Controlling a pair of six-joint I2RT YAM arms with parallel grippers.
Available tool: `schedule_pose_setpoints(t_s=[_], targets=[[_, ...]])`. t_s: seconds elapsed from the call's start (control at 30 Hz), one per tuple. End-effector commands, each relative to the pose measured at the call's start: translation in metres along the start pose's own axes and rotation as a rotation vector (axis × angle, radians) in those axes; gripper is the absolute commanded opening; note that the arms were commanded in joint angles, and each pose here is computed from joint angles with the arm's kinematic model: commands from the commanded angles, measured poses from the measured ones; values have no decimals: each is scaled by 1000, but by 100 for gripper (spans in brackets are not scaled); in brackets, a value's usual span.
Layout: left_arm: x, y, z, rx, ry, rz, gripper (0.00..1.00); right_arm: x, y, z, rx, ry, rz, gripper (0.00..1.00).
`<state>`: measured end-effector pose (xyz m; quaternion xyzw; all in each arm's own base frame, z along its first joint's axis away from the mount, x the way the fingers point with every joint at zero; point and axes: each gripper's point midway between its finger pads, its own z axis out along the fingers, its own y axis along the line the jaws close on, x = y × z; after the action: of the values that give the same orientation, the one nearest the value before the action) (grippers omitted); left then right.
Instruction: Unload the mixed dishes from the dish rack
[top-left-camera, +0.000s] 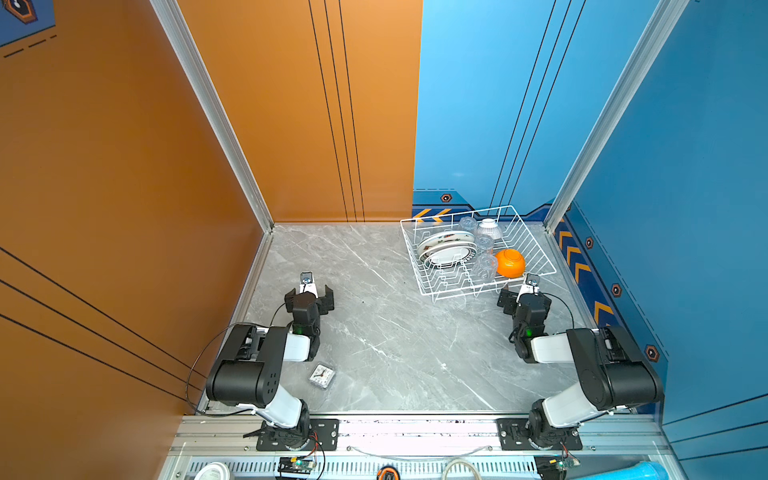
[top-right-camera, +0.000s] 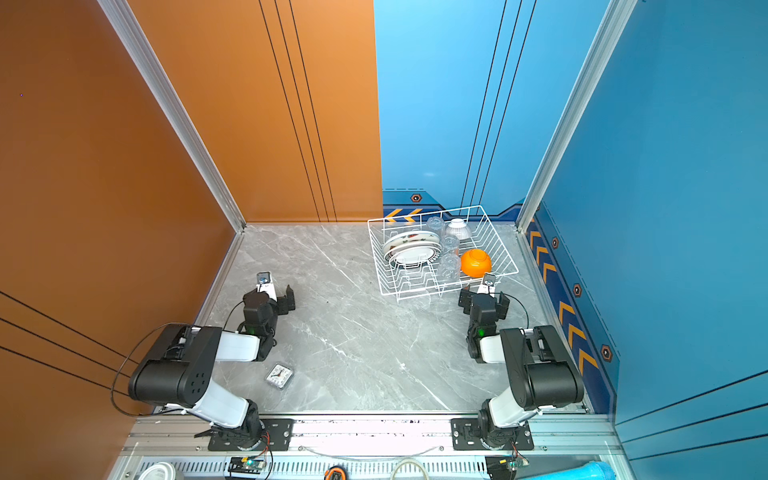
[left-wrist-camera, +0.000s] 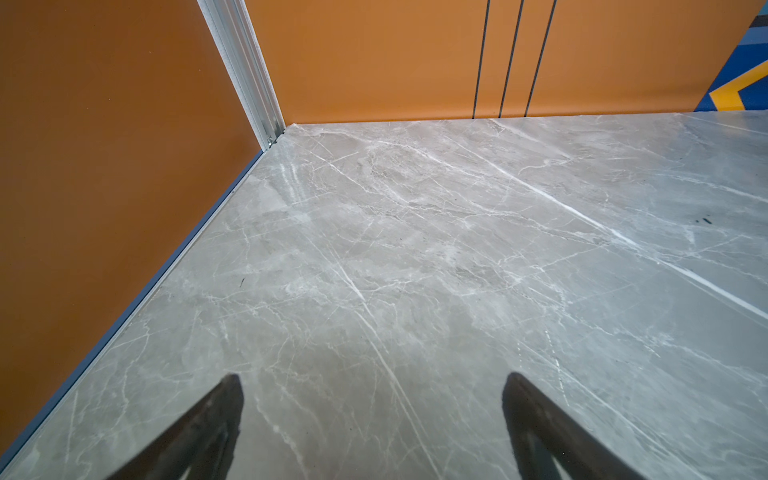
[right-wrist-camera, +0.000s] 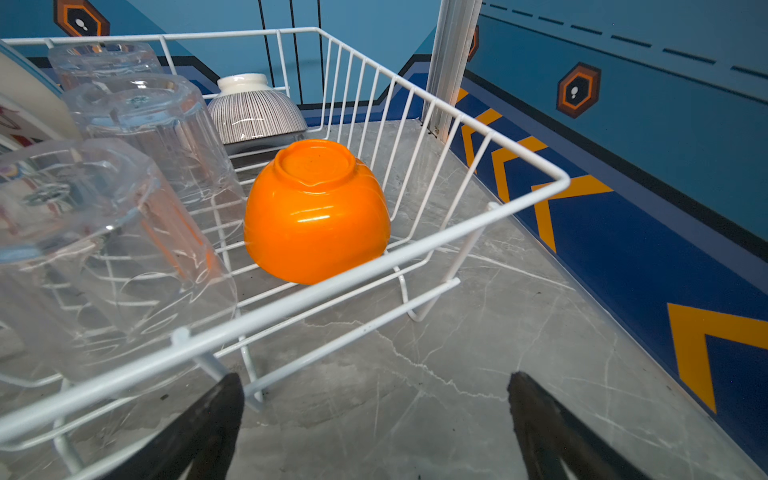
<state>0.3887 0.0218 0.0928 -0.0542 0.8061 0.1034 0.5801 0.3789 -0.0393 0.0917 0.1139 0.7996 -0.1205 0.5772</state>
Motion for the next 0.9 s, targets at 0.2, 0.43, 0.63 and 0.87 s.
schedule_pose_setpoints(t_s=[0.2,0.43,0.63,0.87], targets=[[-46,-2,-34,-196,-98,131,98,-14,5,-1,-40,-14,25,100],[-85,-26,-70,-259,-150,117,98,-35,11,-30,-20,-42,-29,100],[-100,-67,-96,-107,-23,26,98,-47,11,-73,-6,-106,-2,100],[-96,-129,-121,165,197,-92,98,-57,-5,-104,-17,-13,111,100]])
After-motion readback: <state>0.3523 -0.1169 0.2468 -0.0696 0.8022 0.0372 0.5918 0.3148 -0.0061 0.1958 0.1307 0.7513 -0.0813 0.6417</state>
